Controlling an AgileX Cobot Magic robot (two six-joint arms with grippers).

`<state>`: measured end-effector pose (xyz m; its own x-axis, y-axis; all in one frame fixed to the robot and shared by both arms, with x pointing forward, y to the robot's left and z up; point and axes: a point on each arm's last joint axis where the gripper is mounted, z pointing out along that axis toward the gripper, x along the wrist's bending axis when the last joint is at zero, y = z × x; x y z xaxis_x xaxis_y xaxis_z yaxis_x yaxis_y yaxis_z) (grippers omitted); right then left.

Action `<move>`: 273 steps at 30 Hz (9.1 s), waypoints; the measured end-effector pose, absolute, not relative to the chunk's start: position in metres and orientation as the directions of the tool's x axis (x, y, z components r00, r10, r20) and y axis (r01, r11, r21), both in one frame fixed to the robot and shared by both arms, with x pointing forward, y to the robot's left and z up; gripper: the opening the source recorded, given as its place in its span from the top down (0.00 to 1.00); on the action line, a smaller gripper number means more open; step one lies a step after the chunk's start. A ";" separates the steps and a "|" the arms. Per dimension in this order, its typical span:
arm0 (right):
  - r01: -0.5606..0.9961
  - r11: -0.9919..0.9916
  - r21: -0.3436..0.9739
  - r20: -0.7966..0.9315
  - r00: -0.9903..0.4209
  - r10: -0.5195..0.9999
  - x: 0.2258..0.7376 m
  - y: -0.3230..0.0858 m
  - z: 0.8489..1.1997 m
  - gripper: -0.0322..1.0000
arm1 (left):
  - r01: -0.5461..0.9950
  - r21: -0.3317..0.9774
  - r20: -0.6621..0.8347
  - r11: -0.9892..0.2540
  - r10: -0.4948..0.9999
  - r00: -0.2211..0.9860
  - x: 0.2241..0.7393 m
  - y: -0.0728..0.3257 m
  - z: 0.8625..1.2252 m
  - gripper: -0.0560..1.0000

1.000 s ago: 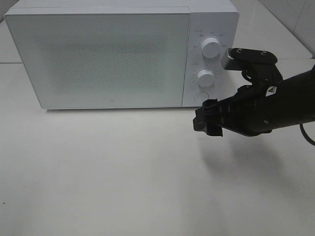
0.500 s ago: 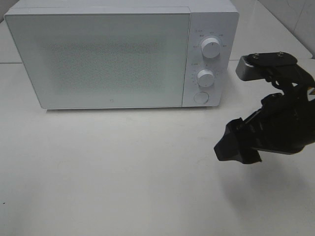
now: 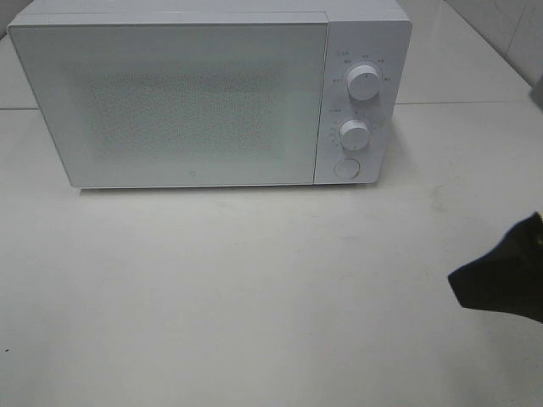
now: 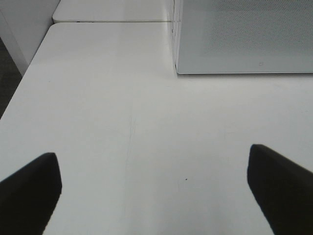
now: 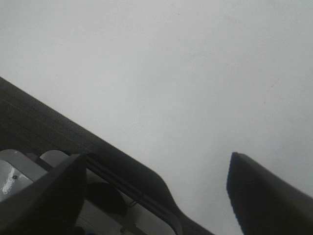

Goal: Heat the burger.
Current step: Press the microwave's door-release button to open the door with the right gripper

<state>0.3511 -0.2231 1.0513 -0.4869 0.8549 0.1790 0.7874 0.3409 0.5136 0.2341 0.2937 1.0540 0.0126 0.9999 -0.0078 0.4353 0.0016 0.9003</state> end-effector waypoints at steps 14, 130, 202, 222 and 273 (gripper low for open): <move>0.727 0.288 0.623 0.035 -0.394 0.919 0.278 -0.280 1.065 0.23 | 0.435 0.900 -0.008 0.002 1.000 0.013 0.234 0.294 1.054 0.03; 0.246 0.057 0.967 -0.031 -0.110 0.993 0.465 -0.188 0.938 0.23 | 0.435 0.900 -0.008 0.002 1.000 0.013 0.234 0.294 1.054 0.03; 0.051 -0.996 -0.072 0.913 0.405 -0.045 0.457 -0.145 0.896 0.97 | 0.435 0.900 -0.008 0.002 1.000 0.013 0.234 0.294 1.054 0.03; 0.037 -0.998 -0.057 0.906 0.422 -0.036 0.501 -0.143 0.881 0.97 | 0.435 0.900 -0.008 0.002 1.000 0.013 0.234 0.294 1.054 0.03; -0.018 -0.999 -0.032 0.908 0.418 -0.037 0.581 -0.136 0.850 0.97 | 0.435 0.900 -0.008 0.002 1.000 0.013 0.234 0.294 1.054 0.03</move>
